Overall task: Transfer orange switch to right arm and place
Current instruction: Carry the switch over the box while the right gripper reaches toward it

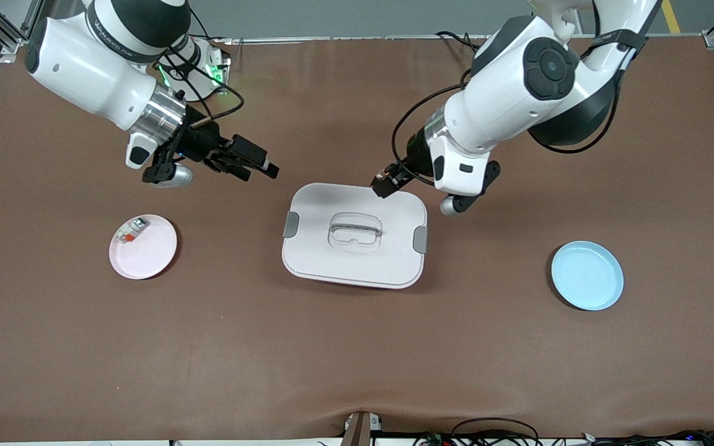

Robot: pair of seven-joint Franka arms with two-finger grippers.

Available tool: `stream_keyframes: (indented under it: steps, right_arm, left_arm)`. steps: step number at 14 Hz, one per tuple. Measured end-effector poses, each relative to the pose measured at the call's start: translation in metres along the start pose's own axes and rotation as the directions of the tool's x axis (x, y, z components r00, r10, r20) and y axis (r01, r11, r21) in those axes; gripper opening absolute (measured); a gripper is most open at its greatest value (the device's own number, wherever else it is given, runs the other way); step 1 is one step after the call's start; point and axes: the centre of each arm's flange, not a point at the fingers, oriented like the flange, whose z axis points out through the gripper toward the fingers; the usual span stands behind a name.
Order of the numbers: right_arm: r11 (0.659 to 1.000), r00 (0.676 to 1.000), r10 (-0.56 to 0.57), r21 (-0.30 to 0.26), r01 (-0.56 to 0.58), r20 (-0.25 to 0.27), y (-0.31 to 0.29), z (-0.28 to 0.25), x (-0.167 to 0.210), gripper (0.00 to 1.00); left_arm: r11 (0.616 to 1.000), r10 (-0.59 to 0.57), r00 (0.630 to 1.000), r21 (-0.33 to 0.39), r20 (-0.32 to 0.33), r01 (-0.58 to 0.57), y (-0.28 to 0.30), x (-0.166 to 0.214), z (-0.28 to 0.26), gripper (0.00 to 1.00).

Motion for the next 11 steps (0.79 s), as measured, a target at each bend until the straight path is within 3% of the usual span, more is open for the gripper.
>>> stream_keyframes:
  steps: [4, 7, 11]
  right_arm:
    - [0.993, 0.997, 0.079, 0.089, -0.077, -0.021, -0.019, 0.007, -0.013, 1.0]
    - [0.985, 0.991, 0.119, 0.134, -0.11, -0.057, -0.046, 0.027, -0.046, 1.0]
    - [0.986, 0.993, 0.113, 0.131, -0.106, -0.045, -0.054, 0.046, -0.065, 1.0]
  left_arm:
    - [0.992, -0.121, 0.992, -0.031, 0.017, 0.122, 0.008, -0.02, 0.013, 0.73]
    - [0.982, -0.187, 0.982, -0.031, 0.026, 0.188, 0.01, -0.03, 0.02, 0.73]
    - [0.971, -0.234, 0.972, -0.043, 0.034, 0.235, 0.012, -0.037, 0.022, 0.73]
